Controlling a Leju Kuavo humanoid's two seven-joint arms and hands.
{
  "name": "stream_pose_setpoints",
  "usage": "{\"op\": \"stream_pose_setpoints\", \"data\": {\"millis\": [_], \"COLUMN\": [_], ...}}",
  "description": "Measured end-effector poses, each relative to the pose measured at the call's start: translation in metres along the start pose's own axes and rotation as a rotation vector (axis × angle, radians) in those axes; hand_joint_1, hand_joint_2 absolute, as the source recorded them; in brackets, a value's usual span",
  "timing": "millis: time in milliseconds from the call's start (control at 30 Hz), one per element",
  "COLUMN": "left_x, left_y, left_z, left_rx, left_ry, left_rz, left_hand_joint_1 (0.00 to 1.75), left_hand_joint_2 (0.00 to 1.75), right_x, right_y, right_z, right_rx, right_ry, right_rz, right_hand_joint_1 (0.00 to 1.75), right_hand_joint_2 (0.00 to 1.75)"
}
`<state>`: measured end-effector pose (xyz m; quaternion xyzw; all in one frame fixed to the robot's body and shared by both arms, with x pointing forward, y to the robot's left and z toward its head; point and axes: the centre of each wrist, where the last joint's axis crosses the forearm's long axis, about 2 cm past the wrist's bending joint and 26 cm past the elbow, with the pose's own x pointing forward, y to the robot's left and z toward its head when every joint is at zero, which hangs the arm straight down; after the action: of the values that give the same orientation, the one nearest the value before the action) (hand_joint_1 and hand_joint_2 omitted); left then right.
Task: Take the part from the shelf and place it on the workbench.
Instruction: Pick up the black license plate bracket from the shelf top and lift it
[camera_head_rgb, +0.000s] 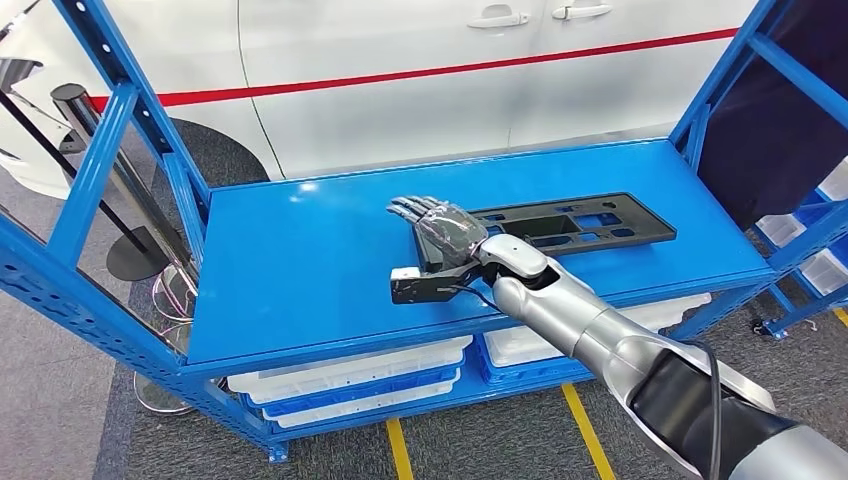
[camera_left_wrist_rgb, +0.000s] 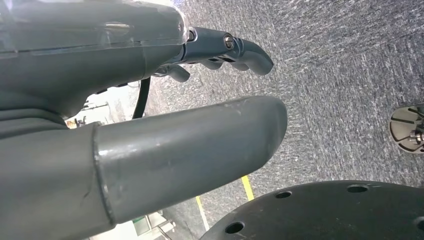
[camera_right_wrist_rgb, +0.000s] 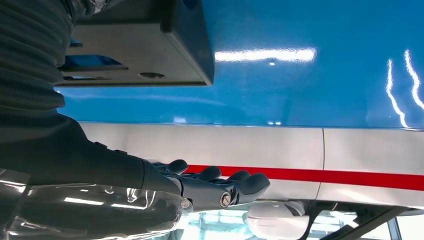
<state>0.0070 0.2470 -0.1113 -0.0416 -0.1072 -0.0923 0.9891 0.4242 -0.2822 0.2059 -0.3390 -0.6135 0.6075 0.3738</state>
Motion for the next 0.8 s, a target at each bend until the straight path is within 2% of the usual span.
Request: {"op": "stream_pose_setpoints", "data": {"millis": [300,567,800], "left_x": [0.001,0.002,0.002], "left_y": [0.000,0.000,0.000], "left_z": [0.000,0.000,0.000], "left_rx": [0.000,0.000,0.000], "left_ry": [-0.003,0.000,0.002], "left_rz": [0.004,0.006,0.012], "left_hand_joint_1": [0.00,0.00,0.00], "left_hand_joint_2": [0.00,0.00,0.00], "right_x": [0.005,-0.002,-0.005], "right_y": [0.008,0.028,0.035], "right_z": [-0.008,-0.007,-0.006], "right_rx": [-0.109,-0.048,-0.013], "right_ry": [0.108,0.165,0.204], "right_rz": [0.140,0.205,0.261], "right_hand_joint_1": [0.00,0.00,0.00], "right_hand_joint_2": [1.75,1.75,1.75]}}
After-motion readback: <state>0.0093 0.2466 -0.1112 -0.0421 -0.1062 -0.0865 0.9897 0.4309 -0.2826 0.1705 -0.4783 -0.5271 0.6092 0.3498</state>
